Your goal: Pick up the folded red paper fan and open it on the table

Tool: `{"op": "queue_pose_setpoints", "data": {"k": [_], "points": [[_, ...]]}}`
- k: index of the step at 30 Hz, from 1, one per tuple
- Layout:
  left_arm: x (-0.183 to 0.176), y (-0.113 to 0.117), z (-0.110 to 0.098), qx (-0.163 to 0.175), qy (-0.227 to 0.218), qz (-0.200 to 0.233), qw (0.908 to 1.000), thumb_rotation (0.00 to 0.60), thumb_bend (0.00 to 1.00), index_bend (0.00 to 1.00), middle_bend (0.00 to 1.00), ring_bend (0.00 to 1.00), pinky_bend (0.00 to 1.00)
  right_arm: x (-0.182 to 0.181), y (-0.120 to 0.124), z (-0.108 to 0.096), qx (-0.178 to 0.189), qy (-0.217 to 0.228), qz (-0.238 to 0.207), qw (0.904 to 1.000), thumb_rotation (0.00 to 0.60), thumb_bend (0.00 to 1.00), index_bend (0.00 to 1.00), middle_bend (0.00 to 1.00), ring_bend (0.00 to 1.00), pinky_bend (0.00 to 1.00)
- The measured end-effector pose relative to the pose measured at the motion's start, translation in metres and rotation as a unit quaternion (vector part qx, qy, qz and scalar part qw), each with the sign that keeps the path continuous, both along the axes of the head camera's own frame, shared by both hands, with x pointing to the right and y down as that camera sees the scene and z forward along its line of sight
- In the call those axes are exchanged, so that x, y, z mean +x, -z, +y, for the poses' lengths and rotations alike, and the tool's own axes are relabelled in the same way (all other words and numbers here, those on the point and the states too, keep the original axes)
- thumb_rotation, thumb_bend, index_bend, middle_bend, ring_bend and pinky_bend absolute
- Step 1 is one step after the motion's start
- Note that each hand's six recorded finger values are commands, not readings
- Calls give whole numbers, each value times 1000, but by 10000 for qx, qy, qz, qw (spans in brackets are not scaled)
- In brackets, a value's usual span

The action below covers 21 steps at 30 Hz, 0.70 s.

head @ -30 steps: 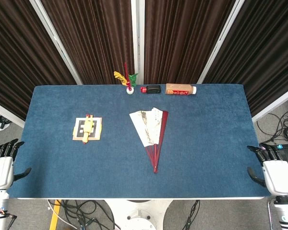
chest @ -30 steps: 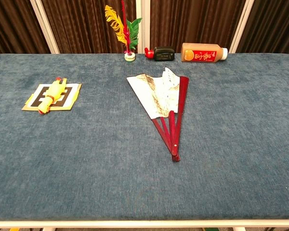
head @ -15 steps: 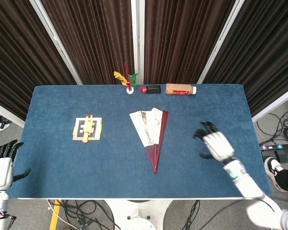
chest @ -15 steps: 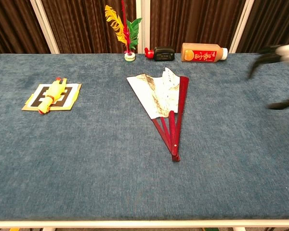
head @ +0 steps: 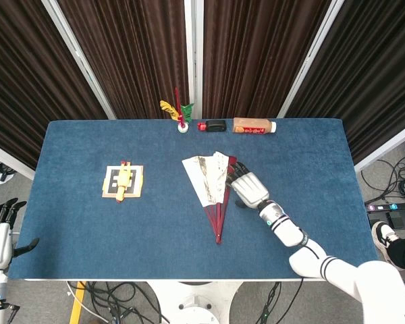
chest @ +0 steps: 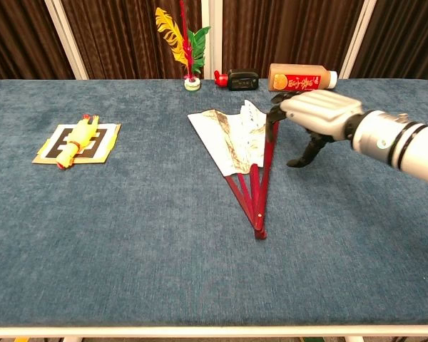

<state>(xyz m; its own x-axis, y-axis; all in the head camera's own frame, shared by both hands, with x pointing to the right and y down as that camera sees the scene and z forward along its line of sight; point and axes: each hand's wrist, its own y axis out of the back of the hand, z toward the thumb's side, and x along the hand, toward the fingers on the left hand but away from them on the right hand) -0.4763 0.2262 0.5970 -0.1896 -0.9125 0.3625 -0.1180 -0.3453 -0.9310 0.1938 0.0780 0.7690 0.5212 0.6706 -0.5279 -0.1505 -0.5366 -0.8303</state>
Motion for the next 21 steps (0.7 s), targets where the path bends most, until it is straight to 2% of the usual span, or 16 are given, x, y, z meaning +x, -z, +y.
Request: {"op": "queue_pose_setpoints", "data": {"k": [14, 18, 21], "points": [[1, -5, 2, -69, 47, 278, 9996, 600, 13, 245, 238, 170, 159, -20, -20, 7, 368, 106, -97, 9992, 600, 209, 466, 299, 9, 0], [0, -6, 4, -78, 61, 303, 9995, 600, 13, 245, 238, 169, 160, -22, -23, 10, 474, 137, -108, 9987, 600, 275, 495, 350, 81, 0], [-1, -7, 4, -79, 73, 321, 9994, 600, 13, 246, 238, 169, 160, -23, -24, 12, 553, 155, -143, 9982, 600, 350, 543, 427, 143, 0]]}}
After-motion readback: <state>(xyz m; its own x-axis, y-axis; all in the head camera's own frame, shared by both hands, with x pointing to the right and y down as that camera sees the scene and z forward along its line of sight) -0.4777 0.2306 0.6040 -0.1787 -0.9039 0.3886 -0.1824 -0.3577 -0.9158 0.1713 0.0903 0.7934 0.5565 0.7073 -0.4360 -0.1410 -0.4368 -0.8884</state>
